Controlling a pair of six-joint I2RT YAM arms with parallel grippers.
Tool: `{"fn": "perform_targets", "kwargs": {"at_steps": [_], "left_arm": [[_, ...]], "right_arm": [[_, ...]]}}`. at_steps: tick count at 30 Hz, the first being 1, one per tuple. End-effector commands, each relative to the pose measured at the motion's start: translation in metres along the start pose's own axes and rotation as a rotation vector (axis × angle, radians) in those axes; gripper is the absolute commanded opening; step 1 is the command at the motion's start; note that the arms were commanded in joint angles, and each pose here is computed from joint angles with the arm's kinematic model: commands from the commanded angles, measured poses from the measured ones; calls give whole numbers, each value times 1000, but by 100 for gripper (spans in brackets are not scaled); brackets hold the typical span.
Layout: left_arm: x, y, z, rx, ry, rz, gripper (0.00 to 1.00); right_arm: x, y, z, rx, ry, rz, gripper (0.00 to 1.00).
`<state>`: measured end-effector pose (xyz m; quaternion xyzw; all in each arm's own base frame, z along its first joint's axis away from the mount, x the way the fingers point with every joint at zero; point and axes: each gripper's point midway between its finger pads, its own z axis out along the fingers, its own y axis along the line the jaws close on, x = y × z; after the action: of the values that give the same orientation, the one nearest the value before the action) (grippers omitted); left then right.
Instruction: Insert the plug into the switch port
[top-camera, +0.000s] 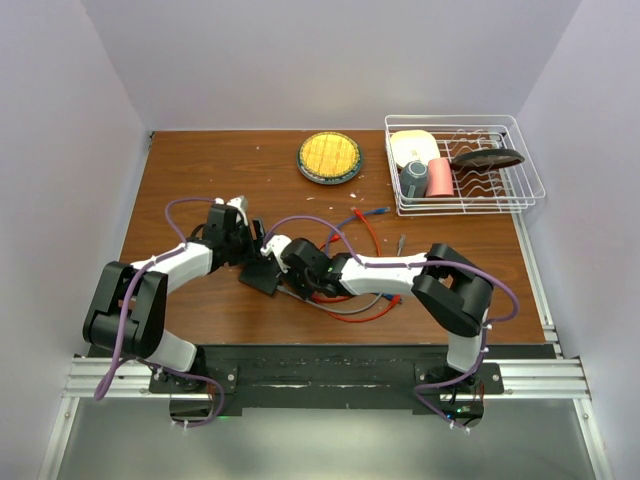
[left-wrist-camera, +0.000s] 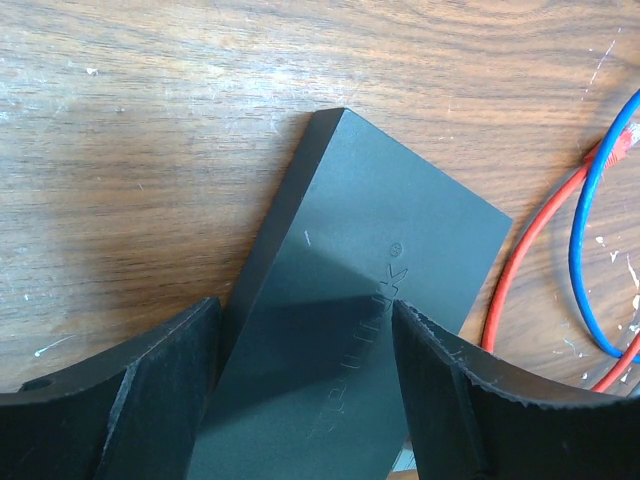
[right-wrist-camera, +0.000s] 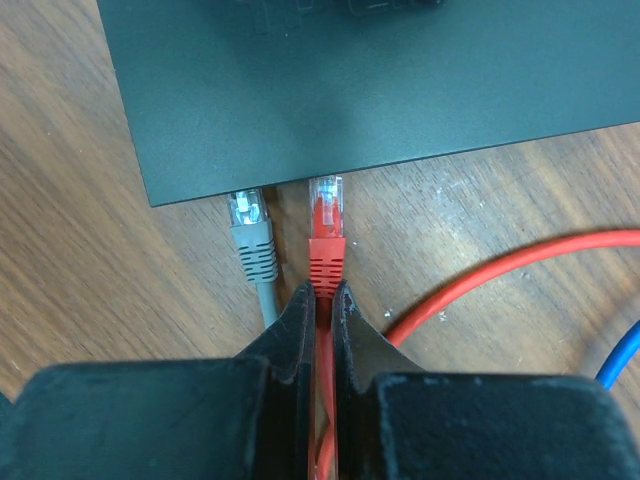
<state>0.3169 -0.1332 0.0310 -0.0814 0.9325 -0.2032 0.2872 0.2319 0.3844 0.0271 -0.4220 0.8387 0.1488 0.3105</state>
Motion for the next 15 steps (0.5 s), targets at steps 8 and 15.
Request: {"fn": "perform_targets", "kwargs": {"at_steps": [8,15], "left_arm": [[9,-9,3,68,36,-11,73],[10,-8,2,66,33,-15,72]], "right_arm": [[-47,1,-10,21,-128,-9,0],[-64,7,-18,2,-167,-5,0]]}}
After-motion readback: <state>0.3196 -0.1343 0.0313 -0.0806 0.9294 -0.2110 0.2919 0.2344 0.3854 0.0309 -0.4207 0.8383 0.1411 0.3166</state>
